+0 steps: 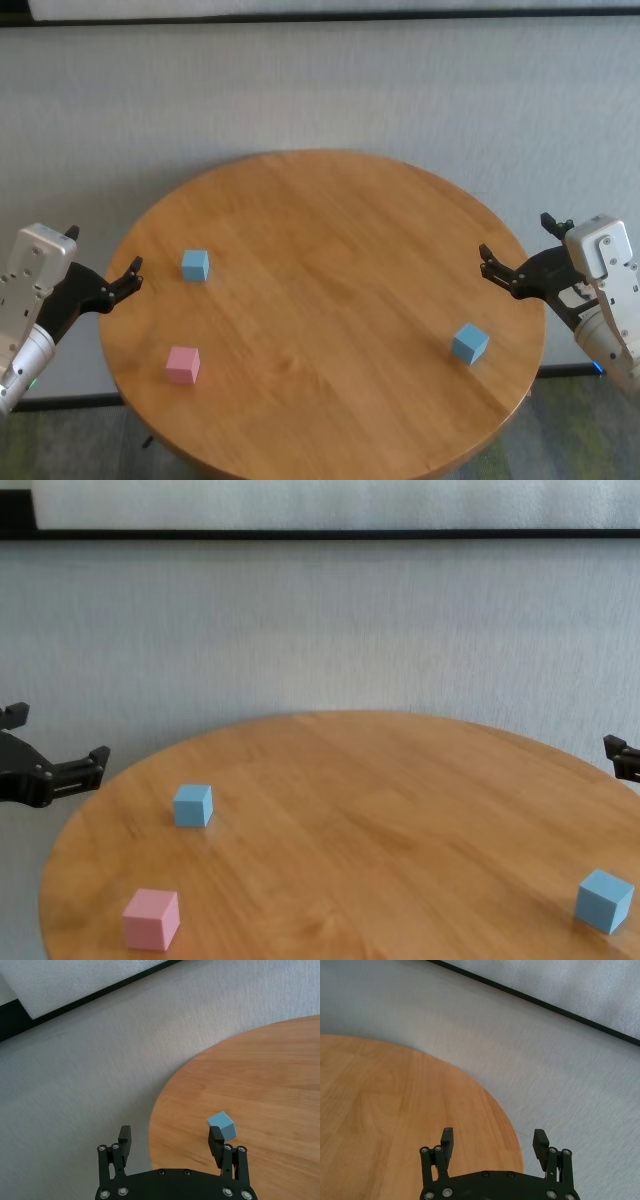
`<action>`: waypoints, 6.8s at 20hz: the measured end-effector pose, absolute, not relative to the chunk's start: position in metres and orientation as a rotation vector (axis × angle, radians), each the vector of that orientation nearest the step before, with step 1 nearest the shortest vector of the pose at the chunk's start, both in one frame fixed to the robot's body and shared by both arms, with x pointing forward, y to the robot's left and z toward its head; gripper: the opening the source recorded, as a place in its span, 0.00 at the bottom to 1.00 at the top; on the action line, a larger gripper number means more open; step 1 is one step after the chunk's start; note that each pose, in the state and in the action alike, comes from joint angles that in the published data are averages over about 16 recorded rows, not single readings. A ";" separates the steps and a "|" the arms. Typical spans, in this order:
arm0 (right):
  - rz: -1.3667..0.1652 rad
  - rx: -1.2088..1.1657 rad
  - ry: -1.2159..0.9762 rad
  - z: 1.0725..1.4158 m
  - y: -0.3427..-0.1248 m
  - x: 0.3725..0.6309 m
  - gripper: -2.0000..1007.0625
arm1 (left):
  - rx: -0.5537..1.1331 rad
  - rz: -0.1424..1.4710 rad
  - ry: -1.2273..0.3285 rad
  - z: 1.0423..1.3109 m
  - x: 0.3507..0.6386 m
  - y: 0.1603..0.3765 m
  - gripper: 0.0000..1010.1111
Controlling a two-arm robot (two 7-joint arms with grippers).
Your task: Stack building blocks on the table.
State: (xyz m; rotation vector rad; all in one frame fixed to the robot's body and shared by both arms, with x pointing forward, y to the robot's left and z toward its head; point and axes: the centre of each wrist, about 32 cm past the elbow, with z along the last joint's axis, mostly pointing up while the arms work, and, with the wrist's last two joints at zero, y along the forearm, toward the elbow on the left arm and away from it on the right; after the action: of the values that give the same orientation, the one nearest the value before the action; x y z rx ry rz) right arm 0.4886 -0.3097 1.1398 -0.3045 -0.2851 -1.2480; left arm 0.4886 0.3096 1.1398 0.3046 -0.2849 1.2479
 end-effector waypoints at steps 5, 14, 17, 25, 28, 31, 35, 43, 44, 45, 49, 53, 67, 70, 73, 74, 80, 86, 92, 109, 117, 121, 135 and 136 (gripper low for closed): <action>-1.248 -0.304 -0.285 1.140 -0.310 0.489 1.00 | 0.305 1.248 -0.285 1.140 0.489 0.310 0.99; -1.248 -0.304 -0.285 1.140 -0.310 0.489 1.00 | 0.305 1.248 -0.285 1.140 0.489 0.310 0.99; -1.248 -0.304 -0.285 1.140 -0.310 0.489 1.00 | 0.305 1.248 -0.285 1.140 0.489 0.310 0.99; -1.248 -0.304 -0.285 1.140 -0.310 0.489 1.00 | 0.305 1.248 -0.285 1.140 0.489 0.310 0.99; -1.248 -0.304 -0.285 1.140 -0.310 0.489 1.00 | 0.305 1.248 -0.285 1.140 0.489 0.310 0.99; -1.248 -0.304 -0.285 1.140 -0.310 0.489 1.00 | 0.305 1.248 -0.285 1.140 0.489 0.310 0.99; -1.248 -0.304 -0.285 1.140 -0.310 0.489 1.00 | 0.305 1.248 -0.285 1.140 0.489 0.310 0.99; -1.248 -0.304 -0.285 1.140 -0.310 0.489 1.00 | 0.301 1.223 -0.281 1.140 0.487 0.311 0.99; -1.248 -0.304 -0.285 1.140 -0.310 0.489 1.00 | 0.299 1.213 -0.278 1.140 0.486 0.312 0.99; -1.248 -0.304 -0.285 1.140 -0.310 0.489 1.00 | 0.296 1.199 -0.274 1.140 0.486 0.313 0.99; -1.248 -0.304 -0.285 1.140 -0.310 0.489 1.00 | 0.280 1.129 -0.239 1.141 0.480 0.319 0.99; -1.248 -0.304 -0.285 1.140 -0.310 0.489 1.00 | 0.259 1.054 -0.176 1.142 0.473 0.326 0.99; -1.248 -0.304 -0.285 1.140 -0.310 0.489 1.00 | 0.242 0.944 0.092 1.146 0.453 0.324 0.99; -1.248 -0.304 -0.285 1.140 -0.310 0.489 1.00 | 0.255 0.940 0.137 1.148 0.450 0.316 0.99; -1.248 -0.304 -0.285 1.140 -0.310 0.489 1.00 | 0.274 0.943 0.174 1.150 0.448 0.309 0.99; -1.248 -0.304 -0.285 1.140 -0.310 0.489 1.00 | 0.282 0.946 0.184 1.151 0.448 0.306 0.99; -1.248 -0.304 -0.285 1.140 -0.310 0.489 1.00 | 0.336 0.992 0.220 1.153 0.447 0.293 0.99; -1.248 -0.304 -0.285 1.140 -0.310 0.489 1.00 | 0.377 1.057 0.218 1.154 0.451 0.284 0.99; -1.248 -0.304 -0.285 1.140 -0.310 0.489 1.00 | 0.386 1.095 0.221 1.155 0.454 0.278 0.99; -1.248 -0.304 -0.285 1.140 -0.310 0.489 1.00 | 0.405 1.084 0.298 1.156 0.455 0.276 0.99; -1.248 -0.304 -0.285 1.140 -0.310 0.489 1.00 | 0.420 1.075 0.318 1.153 0.457 0.274 0.99; -1.248 -0.304 -0.285 1.140 -0.310 0.489 1.00 | 0.427 1.071 0.323 1.151 0.459 0.273 0.99; -1.248 -0.304 -0.285 1.140 -0.310 0.489 1.00 | 0.433 1.070 0.320 1.142 0.468 0.269 0.99; -1.248 -0.304 -0.285 1.140 -0.310 0.489 1.00 | 0.432 1.072 0.319 1.142 0.468 0.269 0.99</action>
State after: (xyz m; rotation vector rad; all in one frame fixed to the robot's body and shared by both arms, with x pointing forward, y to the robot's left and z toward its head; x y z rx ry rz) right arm 0.4887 -0.3097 1.1398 -0.3044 -0.2851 -1.2480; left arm 0.4678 0.2692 1.1418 0.4322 0.3190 1.0715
